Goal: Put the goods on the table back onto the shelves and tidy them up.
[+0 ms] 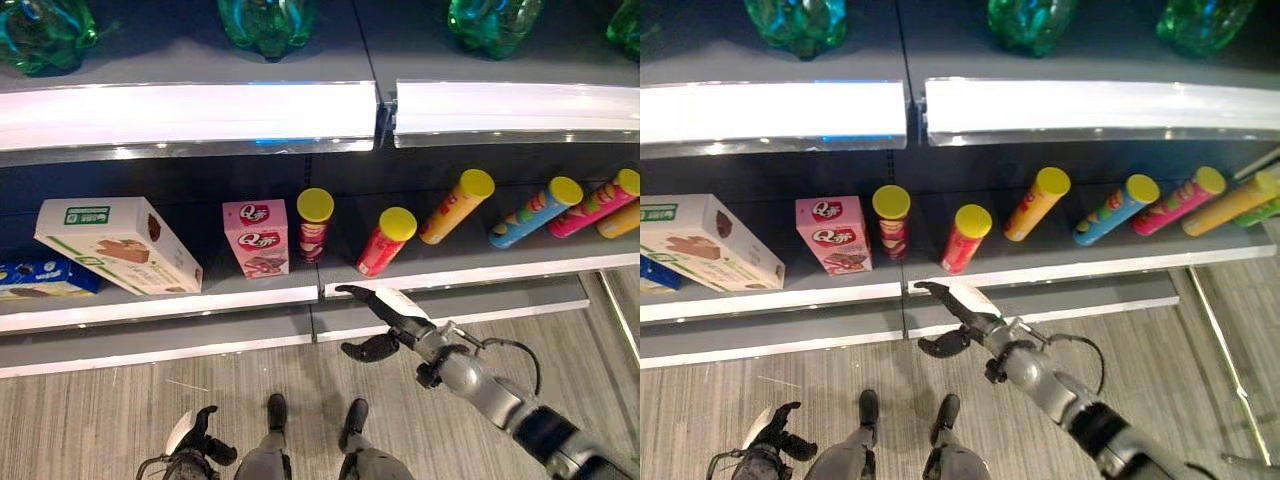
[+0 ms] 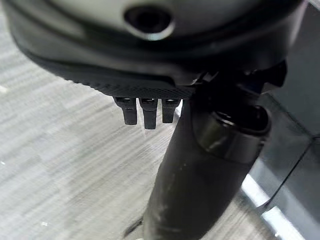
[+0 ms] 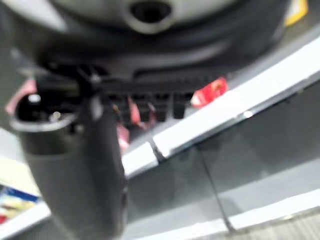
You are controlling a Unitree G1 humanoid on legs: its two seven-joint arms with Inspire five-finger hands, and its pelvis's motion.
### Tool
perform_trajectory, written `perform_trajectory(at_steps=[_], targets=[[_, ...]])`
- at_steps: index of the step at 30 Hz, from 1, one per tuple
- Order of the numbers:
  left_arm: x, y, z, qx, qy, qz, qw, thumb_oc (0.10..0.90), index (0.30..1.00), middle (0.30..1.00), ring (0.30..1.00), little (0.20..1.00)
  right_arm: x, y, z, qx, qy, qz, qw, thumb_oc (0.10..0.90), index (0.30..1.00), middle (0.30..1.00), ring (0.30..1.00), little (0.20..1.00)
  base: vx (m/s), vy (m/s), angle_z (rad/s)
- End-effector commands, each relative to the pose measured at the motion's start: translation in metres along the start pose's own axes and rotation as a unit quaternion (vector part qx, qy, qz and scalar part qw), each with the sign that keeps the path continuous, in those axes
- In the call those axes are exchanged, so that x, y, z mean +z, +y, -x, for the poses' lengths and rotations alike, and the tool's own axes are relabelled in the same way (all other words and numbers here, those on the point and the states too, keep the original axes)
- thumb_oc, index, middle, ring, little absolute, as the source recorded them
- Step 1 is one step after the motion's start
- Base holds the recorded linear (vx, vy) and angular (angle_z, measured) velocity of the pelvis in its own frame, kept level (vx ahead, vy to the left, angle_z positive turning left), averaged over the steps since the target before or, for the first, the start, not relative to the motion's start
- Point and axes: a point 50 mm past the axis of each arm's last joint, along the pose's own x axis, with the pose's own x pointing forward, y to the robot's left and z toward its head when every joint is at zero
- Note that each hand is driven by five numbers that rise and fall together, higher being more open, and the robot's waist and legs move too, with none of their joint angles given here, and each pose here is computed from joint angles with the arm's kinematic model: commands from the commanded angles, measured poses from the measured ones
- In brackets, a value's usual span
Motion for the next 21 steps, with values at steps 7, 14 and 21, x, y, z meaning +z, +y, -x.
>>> perform_trajectory(at_steps=[7,14,21], targets=[[-0.017,0.011,0.001,0.009,0.026,0.001,1.0,0.8,0.9,0.9,0.9,0.9,0.024,-0.007,0.004,-0.026,-0.071,-0.042,0.996,0.8,0.9,0.9,0.9,0.9,0.0,0.0,0.0],[-0.016,0.01,0.001,0.004,0.024,-0.001,1.0,0.8,0.9,0.9,0.9,0.9,0.001,-0.005,0.0,-0.03,-0.013,-0.048,0.998,0.8,0.9,0.9,0.9,0.9,0.0,0.0,0.0],[-0.018,0.008,0.002,-0.001,0.024,-0.003,1.0,0.8,0.9,0.9,0.9,0.9,-0.002,-0.015,-0.009,-0.048,-0.001,-0.04,0.998,0.8,0.9,0.9,0.9,0.9,0.0,0.0,0.0]])
